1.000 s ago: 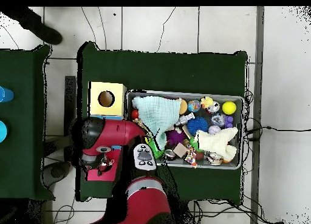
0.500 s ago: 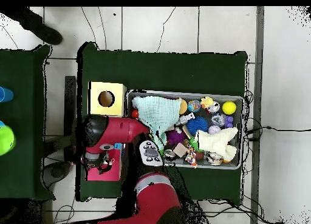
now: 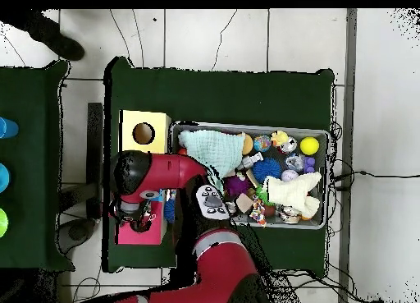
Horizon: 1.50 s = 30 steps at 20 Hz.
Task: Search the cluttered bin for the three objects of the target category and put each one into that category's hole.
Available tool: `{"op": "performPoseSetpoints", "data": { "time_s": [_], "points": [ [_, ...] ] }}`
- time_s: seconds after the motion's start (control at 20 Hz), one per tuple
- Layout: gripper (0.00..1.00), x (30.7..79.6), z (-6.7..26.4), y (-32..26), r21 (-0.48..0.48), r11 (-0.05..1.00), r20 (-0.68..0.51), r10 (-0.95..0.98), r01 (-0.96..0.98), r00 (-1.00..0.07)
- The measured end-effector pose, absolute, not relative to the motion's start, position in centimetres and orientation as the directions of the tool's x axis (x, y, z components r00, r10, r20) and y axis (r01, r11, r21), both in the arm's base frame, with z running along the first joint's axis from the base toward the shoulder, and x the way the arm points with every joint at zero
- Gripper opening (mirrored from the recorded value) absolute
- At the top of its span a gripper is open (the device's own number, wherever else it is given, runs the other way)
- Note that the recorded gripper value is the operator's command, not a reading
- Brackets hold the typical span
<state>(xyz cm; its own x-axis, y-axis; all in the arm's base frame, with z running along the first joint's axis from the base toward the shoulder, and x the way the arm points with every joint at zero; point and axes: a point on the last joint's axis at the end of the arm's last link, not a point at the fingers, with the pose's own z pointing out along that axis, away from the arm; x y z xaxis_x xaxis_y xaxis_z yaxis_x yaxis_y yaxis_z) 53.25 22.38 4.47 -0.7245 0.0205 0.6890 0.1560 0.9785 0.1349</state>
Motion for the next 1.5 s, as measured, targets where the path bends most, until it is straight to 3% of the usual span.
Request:
{"op": "performPoseSetpoints", "data": {
  "time_s": [1.0,1.5],
  "points": [
    [1.00,53.5,4.8,22.1,0.140,0.979,0.681,0.012,0.146,-0.732],
    [1.00,55.6,8.2,19.8,0.105,0.987,0.604,0.034,0.122,-0.796]
  ]
}}
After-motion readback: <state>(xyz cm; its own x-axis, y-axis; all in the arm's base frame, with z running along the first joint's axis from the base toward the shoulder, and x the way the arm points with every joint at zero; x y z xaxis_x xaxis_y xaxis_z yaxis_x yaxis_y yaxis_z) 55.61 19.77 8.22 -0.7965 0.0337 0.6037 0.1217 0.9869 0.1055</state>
